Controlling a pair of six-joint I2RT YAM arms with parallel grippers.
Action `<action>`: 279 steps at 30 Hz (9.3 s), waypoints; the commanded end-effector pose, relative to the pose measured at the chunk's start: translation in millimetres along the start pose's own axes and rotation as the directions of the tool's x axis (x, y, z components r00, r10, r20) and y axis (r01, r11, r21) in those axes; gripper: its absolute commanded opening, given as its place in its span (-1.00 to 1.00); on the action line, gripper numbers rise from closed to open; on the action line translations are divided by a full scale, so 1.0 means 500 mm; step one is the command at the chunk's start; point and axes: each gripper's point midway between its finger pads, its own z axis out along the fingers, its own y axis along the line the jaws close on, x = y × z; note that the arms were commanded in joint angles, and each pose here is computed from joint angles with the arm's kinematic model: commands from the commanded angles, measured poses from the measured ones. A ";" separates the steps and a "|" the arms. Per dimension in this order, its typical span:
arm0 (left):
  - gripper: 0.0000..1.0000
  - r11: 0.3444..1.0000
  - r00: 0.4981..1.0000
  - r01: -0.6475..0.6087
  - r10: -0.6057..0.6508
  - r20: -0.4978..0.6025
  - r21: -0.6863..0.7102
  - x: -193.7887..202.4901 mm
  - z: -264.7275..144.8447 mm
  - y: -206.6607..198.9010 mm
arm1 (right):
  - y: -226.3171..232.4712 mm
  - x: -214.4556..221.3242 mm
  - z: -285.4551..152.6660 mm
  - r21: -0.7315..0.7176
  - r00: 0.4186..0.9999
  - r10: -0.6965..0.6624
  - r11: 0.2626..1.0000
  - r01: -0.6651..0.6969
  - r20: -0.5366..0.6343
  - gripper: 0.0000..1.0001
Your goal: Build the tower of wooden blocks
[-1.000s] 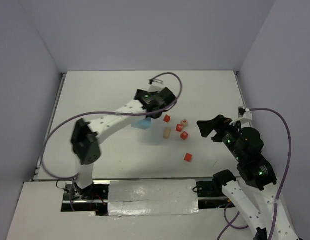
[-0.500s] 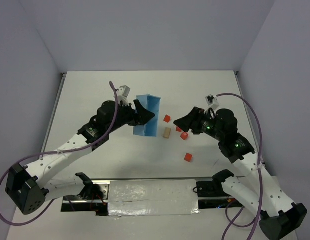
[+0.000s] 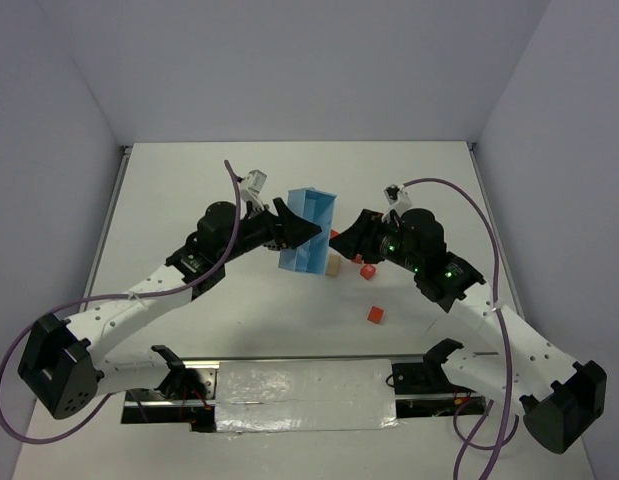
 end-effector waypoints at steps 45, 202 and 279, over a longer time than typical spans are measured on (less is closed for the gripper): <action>0.99 0.801 0.969 0.095 0.062 0.239 -0.592 -0.193 -0.159 0.175 | -0.471 -0.352 0.048 0.721 0.922 0.120 0.590 -0.364 0.368 -1.00; 0.99 0.586 0.841 0.112 0.375 0.391 -0.803 -0.133 -0.618 0.191 | -0.027 0.053 0.560 0.449 0.885 -0.310 0.774 0.447 -0.347 0.41; 0.99 0.568 0.903 -0.012 0.360 0.235 -0.823 -0.116 -0.540 0.212 | -0.111 0.065 0.322 0.639 0.970 -0.193 0.729 0.244 -0.150 -0.59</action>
